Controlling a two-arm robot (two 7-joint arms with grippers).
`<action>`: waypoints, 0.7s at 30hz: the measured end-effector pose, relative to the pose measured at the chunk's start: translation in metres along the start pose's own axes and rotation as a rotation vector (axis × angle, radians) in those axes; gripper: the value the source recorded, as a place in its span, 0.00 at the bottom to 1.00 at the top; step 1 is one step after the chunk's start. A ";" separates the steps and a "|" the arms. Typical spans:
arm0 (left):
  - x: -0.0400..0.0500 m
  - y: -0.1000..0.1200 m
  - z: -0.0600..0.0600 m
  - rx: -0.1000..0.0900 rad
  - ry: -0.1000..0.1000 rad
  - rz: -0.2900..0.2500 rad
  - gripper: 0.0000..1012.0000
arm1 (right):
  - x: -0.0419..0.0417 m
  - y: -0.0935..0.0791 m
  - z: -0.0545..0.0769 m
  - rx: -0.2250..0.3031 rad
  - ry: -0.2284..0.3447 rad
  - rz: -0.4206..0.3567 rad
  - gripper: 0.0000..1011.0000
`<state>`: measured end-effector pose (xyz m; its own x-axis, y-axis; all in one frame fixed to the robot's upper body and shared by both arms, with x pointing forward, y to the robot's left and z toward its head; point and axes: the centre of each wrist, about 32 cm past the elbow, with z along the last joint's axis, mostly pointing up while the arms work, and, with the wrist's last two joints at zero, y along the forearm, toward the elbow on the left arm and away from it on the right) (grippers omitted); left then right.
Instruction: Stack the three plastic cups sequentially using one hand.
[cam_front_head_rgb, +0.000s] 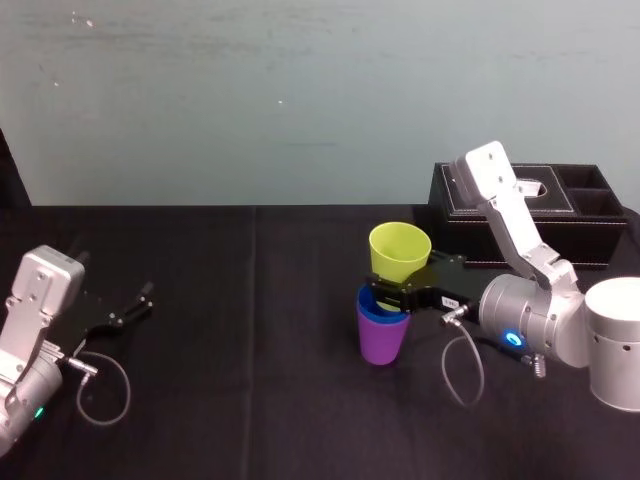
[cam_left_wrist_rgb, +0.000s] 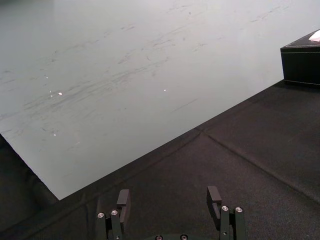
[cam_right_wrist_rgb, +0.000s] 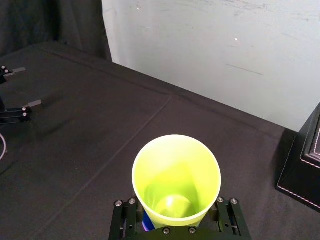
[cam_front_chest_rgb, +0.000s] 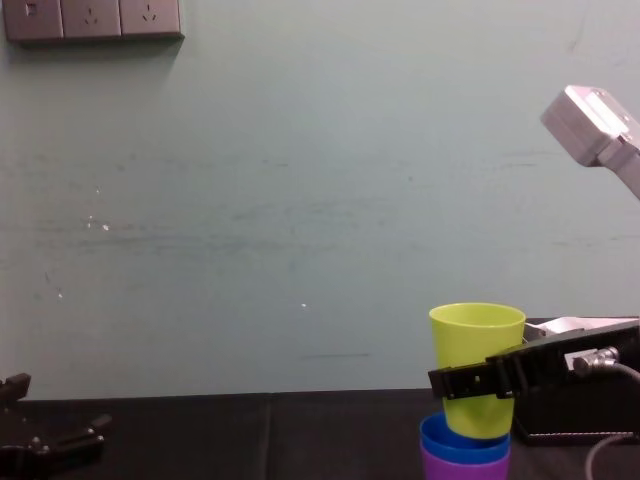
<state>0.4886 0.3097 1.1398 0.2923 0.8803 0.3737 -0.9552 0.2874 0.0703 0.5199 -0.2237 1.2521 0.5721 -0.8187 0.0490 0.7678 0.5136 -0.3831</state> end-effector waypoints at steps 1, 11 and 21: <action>0.0000 0.000 0.000 0.000 0.000 0.000 0.99 | -0.0001 0.000 0.000 0.000 0.001 0.001 0.70; 0.0000 0.000 0.000 0.000 0.000 0.000 0.99 | -0.0012 0.004 -0.002 -0.003 0.003 0.006 0.70; 0.0000 0.000 0.000 0.000 0.000 0.000 0.99 | -0.0011 0.008 -0.002 0.000 0.001 0.004 0.70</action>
<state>0.4886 0.3097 1.1398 0.2923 0.8803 0.3737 -0.9553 0.2873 0.0703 0.5248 -0.2192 1.2471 0.5753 -0.8166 0.0468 0.7652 0.5171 -0.3836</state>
